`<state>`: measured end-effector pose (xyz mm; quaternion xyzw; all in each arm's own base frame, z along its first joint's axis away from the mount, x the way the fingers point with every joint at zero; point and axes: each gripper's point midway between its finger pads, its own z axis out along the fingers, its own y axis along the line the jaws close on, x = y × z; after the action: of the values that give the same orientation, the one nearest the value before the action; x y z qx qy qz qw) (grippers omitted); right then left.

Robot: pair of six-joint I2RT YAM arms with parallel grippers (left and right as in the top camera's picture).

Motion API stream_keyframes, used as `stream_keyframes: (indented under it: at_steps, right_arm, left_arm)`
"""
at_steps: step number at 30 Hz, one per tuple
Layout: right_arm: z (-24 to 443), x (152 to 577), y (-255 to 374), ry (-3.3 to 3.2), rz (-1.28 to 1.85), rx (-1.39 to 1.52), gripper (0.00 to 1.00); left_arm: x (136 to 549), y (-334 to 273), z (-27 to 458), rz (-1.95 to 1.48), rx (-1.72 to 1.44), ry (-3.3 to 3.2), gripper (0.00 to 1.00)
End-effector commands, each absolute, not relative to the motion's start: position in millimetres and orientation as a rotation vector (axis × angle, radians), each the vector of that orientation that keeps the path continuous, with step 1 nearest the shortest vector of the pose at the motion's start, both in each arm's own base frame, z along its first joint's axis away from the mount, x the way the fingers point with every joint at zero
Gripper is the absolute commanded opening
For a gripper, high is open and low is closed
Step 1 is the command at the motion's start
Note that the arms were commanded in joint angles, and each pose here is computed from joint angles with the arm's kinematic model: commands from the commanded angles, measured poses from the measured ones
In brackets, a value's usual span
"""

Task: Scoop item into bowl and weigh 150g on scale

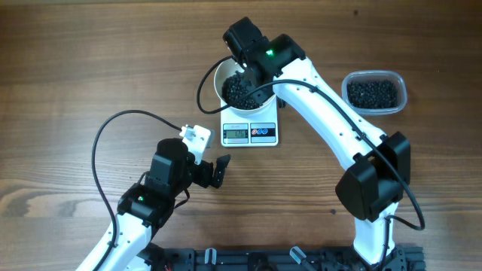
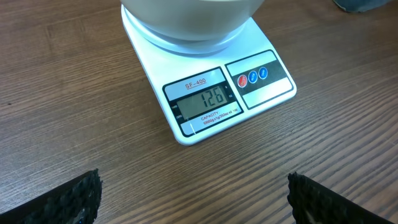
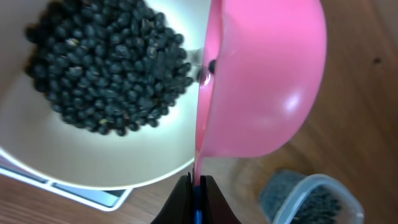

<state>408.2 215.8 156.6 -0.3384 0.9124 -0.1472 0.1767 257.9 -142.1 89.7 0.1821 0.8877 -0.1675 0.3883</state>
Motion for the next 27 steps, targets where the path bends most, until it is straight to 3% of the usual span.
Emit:
stream_keyframes:
  at_steps: [1,9,15,22,27]
  right_arm:
    - [169,415,214,2.525,-0.476,-0.985,0.04]
    - [186,420,227,2.553,-0.114,-0.845,0.04]
    - [237,422,120,2.654,0.14,-0.392,0.05]
    - [197,373,-17,2.985,-0.048,-0.024,0.04]
    - [153,342,-56,3.135,-0.314,0.022,0.04]
  left_arm:
    - [258,-140,90,-0.423,0.443,2.259,1.0]
    - [258,-140,90,-0.423,0.443,2.259,1.0]
    - [258,-140,90,-0.423,0.443,2.259,1.0]
    - [258,-140,90,-0.423,0.443,2.259,1.0]
    - [258,-140,90,-0.423,0.443,2.259,1.0]
